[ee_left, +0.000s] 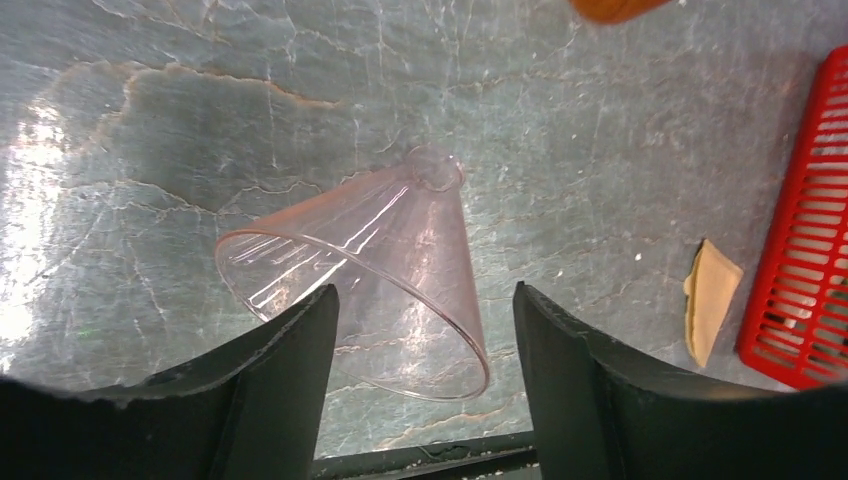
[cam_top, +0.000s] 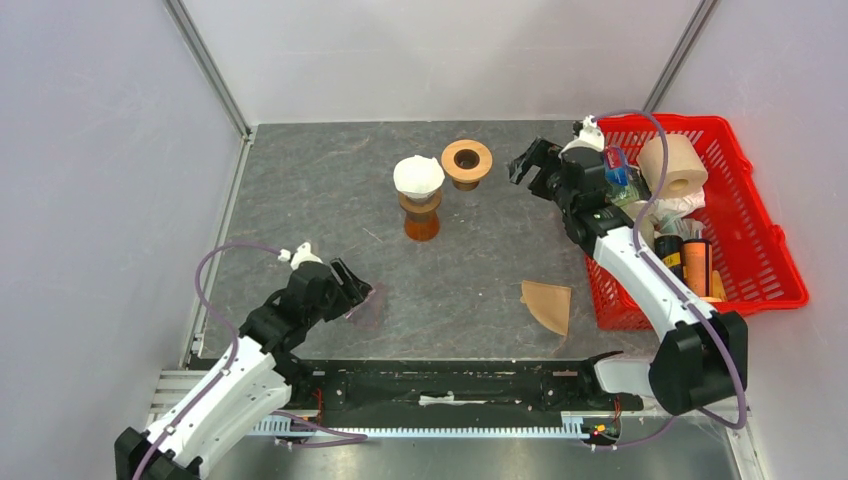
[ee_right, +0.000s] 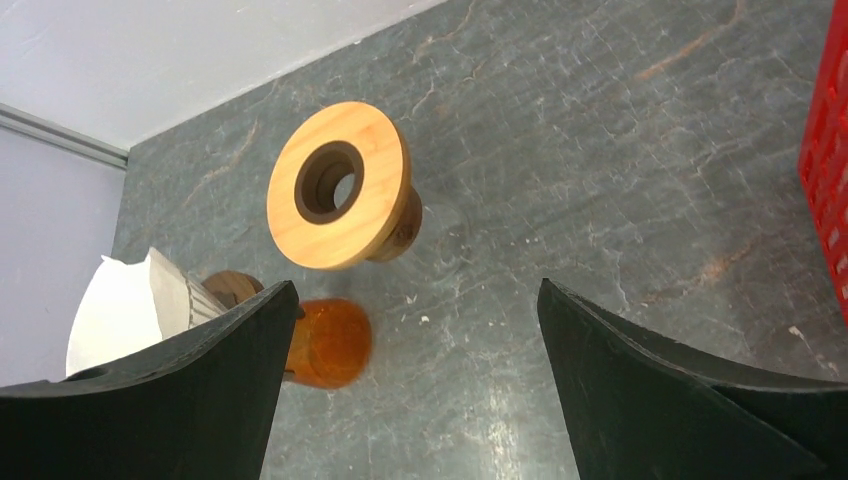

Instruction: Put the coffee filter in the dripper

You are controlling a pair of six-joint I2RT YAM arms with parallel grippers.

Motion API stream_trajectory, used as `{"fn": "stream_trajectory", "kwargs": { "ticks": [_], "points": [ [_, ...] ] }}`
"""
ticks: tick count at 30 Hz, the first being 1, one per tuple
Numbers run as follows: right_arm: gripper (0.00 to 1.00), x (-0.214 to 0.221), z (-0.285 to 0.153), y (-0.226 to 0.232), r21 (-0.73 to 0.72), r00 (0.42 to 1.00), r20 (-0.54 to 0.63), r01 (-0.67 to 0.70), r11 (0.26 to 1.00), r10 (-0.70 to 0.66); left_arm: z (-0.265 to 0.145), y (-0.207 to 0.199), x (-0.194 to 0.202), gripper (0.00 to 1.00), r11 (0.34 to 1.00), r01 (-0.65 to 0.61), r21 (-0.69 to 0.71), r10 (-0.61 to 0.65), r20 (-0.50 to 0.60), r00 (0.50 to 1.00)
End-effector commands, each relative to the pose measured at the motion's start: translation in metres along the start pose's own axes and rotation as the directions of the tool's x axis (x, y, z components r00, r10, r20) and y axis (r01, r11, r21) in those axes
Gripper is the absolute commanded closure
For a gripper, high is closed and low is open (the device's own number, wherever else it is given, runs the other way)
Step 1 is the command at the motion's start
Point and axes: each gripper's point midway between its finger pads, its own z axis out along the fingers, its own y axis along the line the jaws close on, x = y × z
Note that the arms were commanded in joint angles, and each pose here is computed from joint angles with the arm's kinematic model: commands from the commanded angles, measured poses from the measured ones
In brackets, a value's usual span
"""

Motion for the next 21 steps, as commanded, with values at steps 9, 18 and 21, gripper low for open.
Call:
{"fn": "stream_trajectory", "kwargs": {
  "ticks": [9, 18, 21],
  "points": [
    [0.03, -0.012, -0.04, -0.013, 0.02, 0.995, 0.096, -0.02, 1.0, 0.018, 0.027, -0.028, -0.003, 0.67, 0.995, 0.064, 0.08, -0.064, -0.007, 0.998],
    [0.03, -0.007, -0.058, -0.013, 0.0, 0.994, 0.091, -0.059, 0.998, 0.059, 0.021, -0.056, -0.015, 0.98, 0.976, -0.137, 0.167, 0.14, -0.001, 0.99],
    [0.03, -0.003, -0.069, -0.01, -0.027, 0.994, 0.079, -0.07, 0.997, 0.072, 0.003, -0.097, -0.023, 0.98, 0.899, -0.29, 0.33, 0.294, 0.037, 0.955]
  ]
}}
